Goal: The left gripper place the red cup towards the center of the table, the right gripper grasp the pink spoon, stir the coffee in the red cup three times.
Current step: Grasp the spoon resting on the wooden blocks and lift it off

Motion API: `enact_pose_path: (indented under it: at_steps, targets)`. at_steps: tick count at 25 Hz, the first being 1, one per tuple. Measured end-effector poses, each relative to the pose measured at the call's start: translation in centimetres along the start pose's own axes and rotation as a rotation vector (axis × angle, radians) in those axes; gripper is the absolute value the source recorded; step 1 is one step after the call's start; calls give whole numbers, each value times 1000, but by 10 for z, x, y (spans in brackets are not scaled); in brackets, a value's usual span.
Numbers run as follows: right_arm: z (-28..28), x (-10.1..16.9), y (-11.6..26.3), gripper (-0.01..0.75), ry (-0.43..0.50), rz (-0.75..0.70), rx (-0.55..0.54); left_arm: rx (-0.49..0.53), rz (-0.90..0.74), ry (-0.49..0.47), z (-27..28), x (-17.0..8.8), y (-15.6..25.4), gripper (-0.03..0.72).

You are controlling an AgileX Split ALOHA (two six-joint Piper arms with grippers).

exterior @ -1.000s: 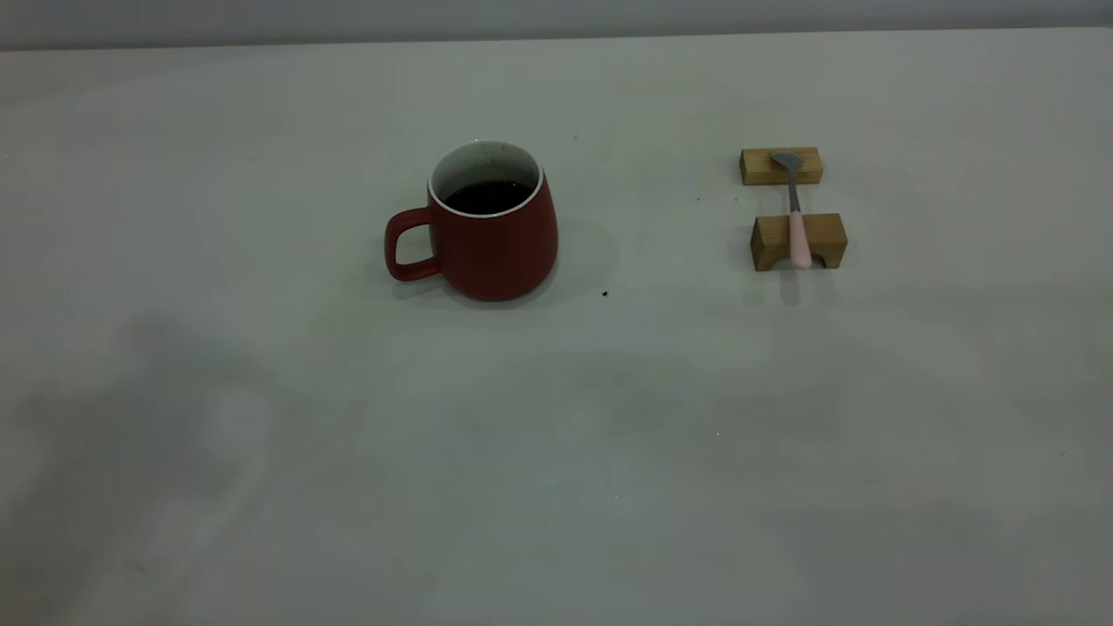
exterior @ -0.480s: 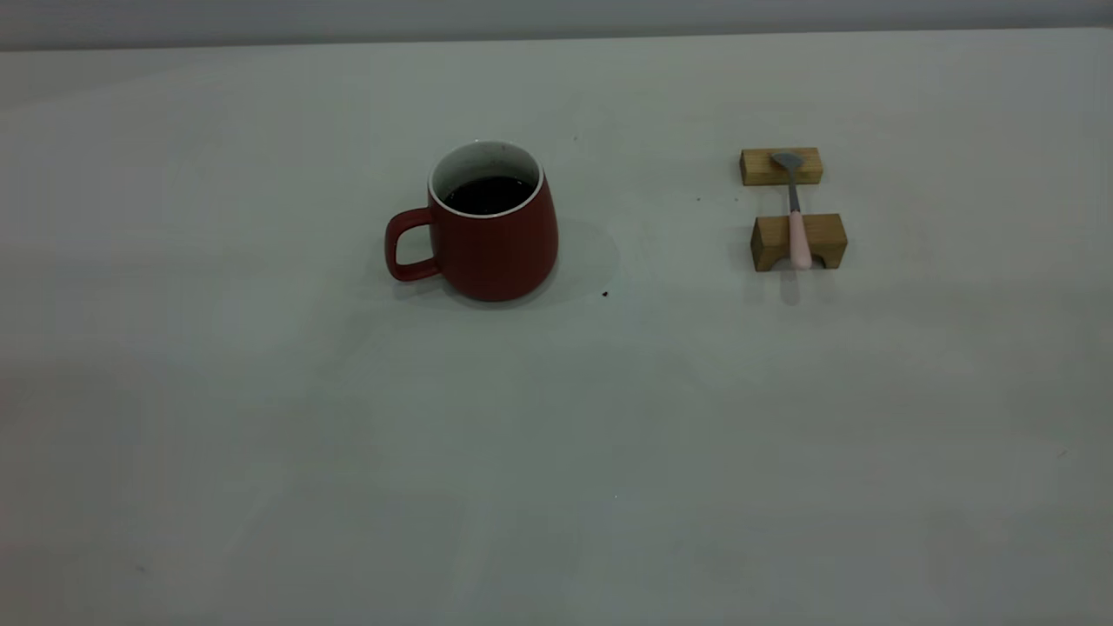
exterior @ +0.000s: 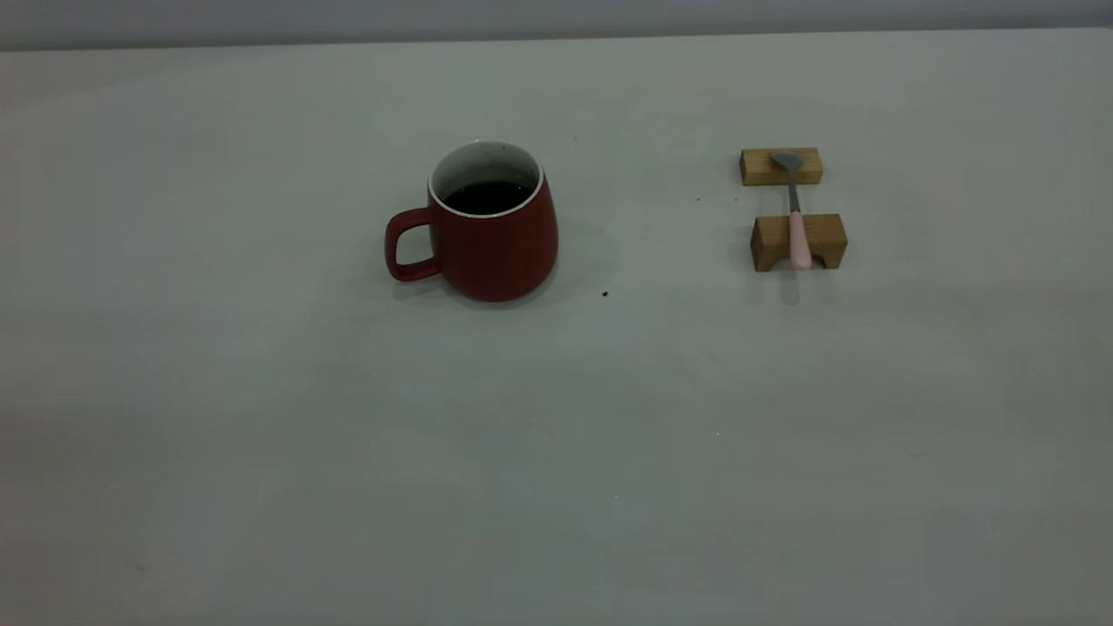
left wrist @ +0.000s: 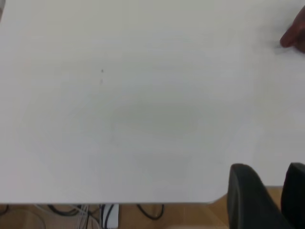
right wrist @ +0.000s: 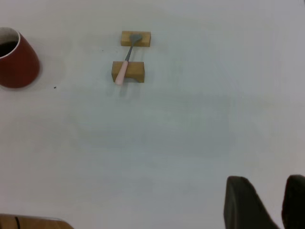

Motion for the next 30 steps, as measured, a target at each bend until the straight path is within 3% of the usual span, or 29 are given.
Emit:
enact_pose_path:
  at_steps: [5,25,28,30]
  targets:
    - [0,0,0,244,0,0,0,-39,3,9,3,0,3,247]
    - [0,4,-4,244,-29,-23,-18,-39,3,9,3,0,3,247]
    - [-4,1,-16,274,-33,-81,9,-39,3,9,3,0,3,247]
    - [-13,-4,-31,334,-37,-96,53,-39,2,9,3,0,3,247]
Point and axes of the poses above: a point on each arm's last joint axis where the gripper is mounted, z pointing back along that axis away from the gripper, x along the wrist's bending axis when the last joint is at zero, y = z × x, the point moved 5 cm from there along -z, pointing out along that axis toward the gripper, and after that the axes turned 10 degrees about z, right-handed, at the moved point
